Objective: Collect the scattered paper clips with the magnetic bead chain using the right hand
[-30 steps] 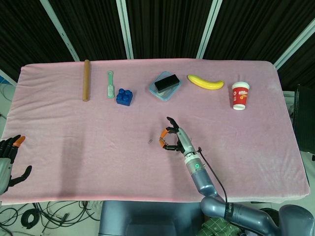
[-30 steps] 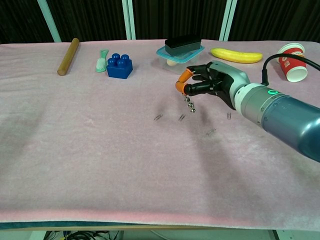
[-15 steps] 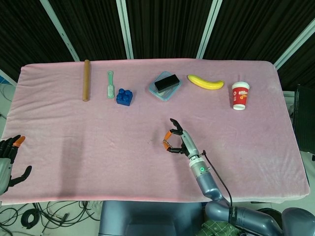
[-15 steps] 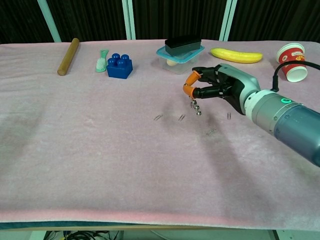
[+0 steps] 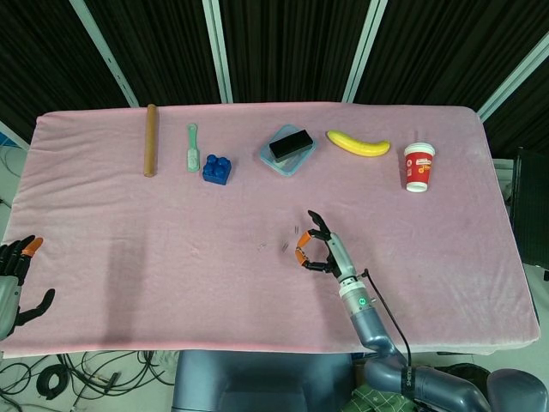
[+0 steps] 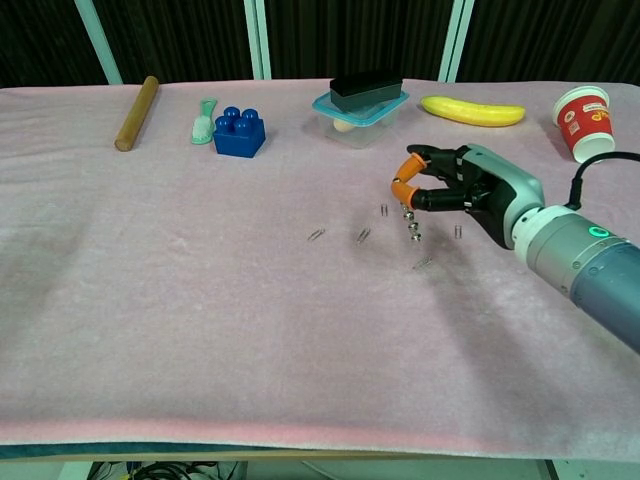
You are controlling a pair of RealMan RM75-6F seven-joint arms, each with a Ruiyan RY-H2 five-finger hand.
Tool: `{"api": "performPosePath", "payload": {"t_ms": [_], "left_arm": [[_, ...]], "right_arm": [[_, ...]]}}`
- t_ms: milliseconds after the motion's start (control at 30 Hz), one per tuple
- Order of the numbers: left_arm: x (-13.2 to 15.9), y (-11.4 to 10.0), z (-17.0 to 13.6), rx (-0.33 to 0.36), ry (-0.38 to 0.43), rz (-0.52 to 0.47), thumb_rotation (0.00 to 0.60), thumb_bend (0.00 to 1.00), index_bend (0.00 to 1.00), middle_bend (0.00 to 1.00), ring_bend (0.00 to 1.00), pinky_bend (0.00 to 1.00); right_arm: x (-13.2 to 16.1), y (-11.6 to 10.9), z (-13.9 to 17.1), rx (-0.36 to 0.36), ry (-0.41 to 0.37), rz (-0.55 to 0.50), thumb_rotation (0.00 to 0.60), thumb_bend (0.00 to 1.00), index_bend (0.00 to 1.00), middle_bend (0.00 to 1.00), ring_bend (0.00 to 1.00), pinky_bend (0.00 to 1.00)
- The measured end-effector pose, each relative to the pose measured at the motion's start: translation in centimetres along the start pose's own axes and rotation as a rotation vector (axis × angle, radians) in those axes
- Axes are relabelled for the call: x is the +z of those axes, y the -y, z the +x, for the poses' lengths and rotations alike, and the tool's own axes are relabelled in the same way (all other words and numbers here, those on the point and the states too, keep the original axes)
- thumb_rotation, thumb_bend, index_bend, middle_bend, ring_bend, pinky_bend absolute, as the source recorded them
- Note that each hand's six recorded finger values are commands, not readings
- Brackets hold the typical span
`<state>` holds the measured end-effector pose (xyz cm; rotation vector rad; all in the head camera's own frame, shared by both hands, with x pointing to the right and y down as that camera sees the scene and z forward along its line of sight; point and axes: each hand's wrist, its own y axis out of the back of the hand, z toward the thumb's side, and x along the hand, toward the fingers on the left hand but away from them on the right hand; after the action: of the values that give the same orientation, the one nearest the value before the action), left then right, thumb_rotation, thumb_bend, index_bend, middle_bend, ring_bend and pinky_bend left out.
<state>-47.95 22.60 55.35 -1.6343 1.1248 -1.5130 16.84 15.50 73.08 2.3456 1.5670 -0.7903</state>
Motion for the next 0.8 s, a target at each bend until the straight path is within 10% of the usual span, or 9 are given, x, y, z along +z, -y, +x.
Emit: {"api": "performPosePath", "payload": {"t_ms": [800], "left_arm": [[0.0,0.0,0.1,-0.003,0.0,0.0,0.6,0.35,0.08,0.04,0.0,0.0]], "right_arm": [[-1.6,1.0,-0.7,0.016,0.011,0.03,0.6,0.37,0.63,0.0,0.0,0.17]]}}
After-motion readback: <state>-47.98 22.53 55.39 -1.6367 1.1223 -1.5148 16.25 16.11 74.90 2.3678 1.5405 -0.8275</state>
